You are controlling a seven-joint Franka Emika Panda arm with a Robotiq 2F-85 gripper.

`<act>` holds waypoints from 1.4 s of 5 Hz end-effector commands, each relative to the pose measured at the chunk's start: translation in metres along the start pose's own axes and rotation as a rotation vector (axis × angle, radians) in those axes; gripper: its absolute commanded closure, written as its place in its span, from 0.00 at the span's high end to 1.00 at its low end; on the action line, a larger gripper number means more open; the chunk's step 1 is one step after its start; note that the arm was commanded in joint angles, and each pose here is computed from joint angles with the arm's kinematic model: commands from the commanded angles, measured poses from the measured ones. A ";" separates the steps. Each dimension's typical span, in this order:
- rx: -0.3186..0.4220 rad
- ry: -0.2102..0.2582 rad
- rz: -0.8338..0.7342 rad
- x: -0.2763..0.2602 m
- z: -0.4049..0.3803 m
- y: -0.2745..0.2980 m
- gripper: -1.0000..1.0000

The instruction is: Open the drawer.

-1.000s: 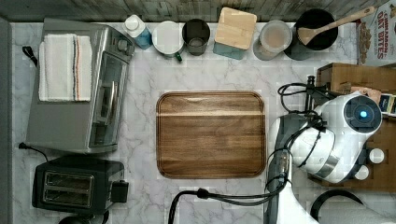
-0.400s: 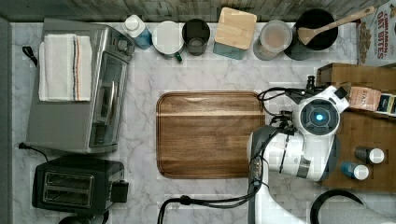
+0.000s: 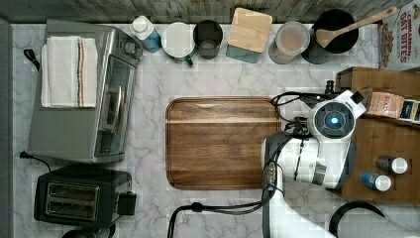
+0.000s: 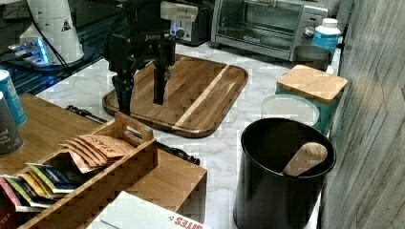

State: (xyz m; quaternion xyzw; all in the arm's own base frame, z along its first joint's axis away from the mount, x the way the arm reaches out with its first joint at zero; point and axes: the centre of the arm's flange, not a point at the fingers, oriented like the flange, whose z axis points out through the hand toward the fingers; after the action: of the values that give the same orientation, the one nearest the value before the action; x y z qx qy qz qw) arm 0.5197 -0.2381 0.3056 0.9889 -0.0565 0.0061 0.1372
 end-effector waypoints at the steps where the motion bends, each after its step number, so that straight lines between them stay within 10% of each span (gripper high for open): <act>1: 0.017 0.056 0.172 0.017 0.002 0.033 1.00; 4: 0.050 0.087 0.146 0.018 0.037 0.033 1.00; 7: 0.120 0.006 0.119 0.023 0.066 0.037 1.00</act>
State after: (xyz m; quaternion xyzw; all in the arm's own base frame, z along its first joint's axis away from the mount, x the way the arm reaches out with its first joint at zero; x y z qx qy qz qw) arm 0.5106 -0.2731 0.2303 0.9882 -0.1317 -0.0100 0.0772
